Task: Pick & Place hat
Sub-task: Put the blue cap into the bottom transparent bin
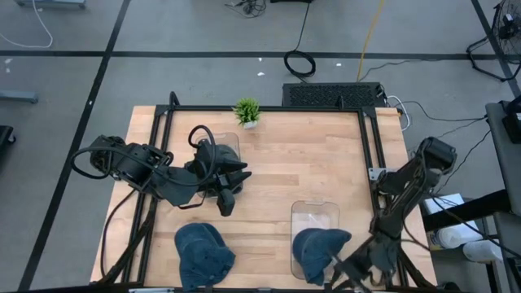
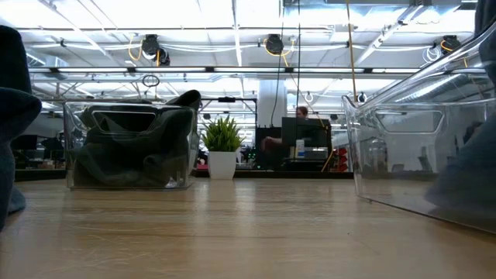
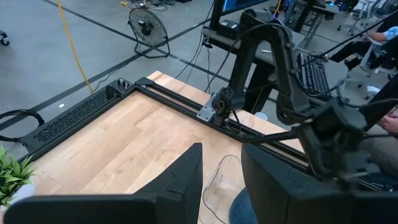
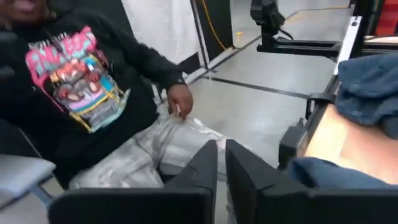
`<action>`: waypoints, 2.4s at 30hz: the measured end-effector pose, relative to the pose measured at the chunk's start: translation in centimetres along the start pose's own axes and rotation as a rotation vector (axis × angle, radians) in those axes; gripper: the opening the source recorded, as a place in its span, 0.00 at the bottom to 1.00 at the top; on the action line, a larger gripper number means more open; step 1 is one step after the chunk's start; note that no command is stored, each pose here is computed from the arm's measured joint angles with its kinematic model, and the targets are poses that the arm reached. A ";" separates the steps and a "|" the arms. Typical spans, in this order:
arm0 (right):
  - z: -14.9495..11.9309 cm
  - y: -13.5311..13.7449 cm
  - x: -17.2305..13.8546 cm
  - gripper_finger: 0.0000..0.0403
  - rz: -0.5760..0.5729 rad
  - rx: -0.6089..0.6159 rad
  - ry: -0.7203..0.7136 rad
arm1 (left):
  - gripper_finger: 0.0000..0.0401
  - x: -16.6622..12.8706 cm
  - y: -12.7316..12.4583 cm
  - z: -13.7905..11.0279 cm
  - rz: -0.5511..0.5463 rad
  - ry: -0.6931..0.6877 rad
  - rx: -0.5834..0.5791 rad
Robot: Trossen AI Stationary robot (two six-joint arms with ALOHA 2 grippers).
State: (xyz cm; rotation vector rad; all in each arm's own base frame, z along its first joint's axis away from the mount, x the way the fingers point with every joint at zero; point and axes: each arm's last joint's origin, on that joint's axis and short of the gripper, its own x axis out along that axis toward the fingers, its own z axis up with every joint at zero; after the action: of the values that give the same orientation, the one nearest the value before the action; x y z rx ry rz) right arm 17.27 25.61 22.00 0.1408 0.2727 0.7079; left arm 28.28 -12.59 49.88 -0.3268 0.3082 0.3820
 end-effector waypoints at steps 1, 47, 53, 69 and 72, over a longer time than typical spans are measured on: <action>0.0 0.2 0.5 0.04 0.001 -0.015 0.006 | 0.30 0.0 0.0 0.0 0.000 0.000 0.000; 0.4 -0.5 -5.1 0.00 -0.874 -0.128 0.047 | 0.30 0.0 0.0 0.0 0.000 0.000 0.000; -1.6 -2.0 -6.6 0.00 -0.927 -0.002 0.213 | 0.30 0.0 0.0 0.0 0.000 0.000 0.000; -0.6 -3.2 -5.9 0.00 -0.638 0.356 0.453 | 0.30 0.0 0.0 0.0 0.001 0.000 0.000; 0.3 -3.5 -5.4 0.00 -0.593 0.268 0.399 | 0.30 0.0 0.0 0.0 0.000 0.000 0.000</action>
State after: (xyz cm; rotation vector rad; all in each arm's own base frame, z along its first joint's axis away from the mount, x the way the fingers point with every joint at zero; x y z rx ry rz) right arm 15.59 19.41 22.60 0.1624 0.7567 0.0996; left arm 28.28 -12.59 49.88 -0.3268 0.3084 0.3822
